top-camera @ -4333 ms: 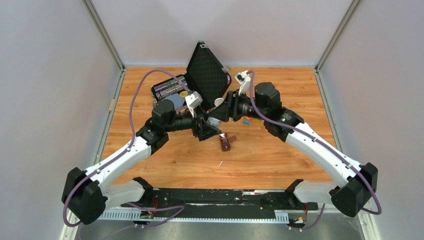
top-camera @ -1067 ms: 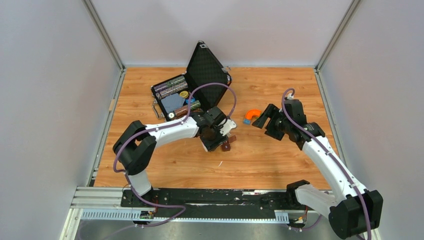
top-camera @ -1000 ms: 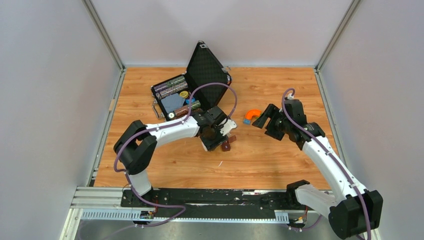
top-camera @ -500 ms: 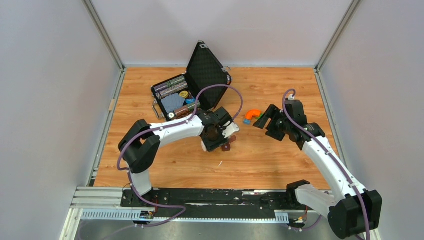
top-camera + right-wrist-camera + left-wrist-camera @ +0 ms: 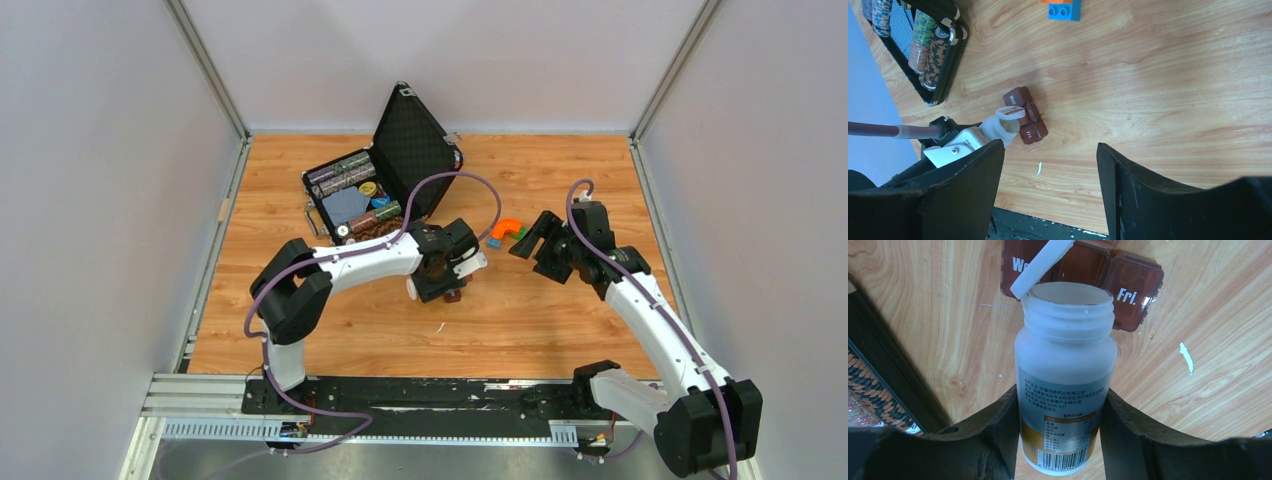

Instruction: Sort the pills into containers

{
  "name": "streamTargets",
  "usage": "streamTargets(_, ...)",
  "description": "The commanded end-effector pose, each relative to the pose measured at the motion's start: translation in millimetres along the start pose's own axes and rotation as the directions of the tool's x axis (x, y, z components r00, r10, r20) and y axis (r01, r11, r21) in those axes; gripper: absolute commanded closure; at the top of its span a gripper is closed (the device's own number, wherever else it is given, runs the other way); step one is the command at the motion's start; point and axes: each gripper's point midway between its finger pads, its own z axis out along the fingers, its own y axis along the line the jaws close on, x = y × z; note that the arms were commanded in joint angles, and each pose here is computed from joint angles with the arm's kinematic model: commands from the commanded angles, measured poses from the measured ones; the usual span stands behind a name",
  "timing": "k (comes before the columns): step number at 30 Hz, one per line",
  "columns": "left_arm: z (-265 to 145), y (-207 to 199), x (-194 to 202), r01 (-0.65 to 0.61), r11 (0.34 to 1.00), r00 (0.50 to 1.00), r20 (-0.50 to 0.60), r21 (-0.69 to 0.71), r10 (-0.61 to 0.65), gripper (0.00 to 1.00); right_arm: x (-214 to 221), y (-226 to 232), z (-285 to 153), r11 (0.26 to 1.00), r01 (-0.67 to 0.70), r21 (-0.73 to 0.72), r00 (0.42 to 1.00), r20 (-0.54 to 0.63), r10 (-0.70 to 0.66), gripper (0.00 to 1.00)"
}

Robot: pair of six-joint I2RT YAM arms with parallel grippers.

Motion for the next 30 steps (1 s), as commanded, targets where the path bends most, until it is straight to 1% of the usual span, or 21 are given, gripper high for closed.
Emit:
streamTargets(1,-5,2,-2,-0.015,0.999,1.0,-0.028,-0.028,0.014,1.0,-4,1,0,1.0,-0.03,-0.008,1.0,0.006,0.03,0.31)
streamTargets(13,-3,1,-1,-0.035,0.998,0.996,-0.085,-0.061,0.03,1.0,-8,1,-2,0.999,-0.05,-0.021,0.999,0.004,0.05,0.31)
streamTargets(24,-12,10,-5,-0.031,0.994,0.996,-0.083,-0.109,0.021,1.0,-8,-1,0,0.998,-0.062,-0.021,0.998,-0.001,0.062,0.31)
streamTargets(30,-12,11,-4,-0.033,0.994,0.992,-0.124,-0.108,0.019,1.0,-7,-2,2,0.998,-0.063,-0.017,0.998,-0.004,0.062,0.31)
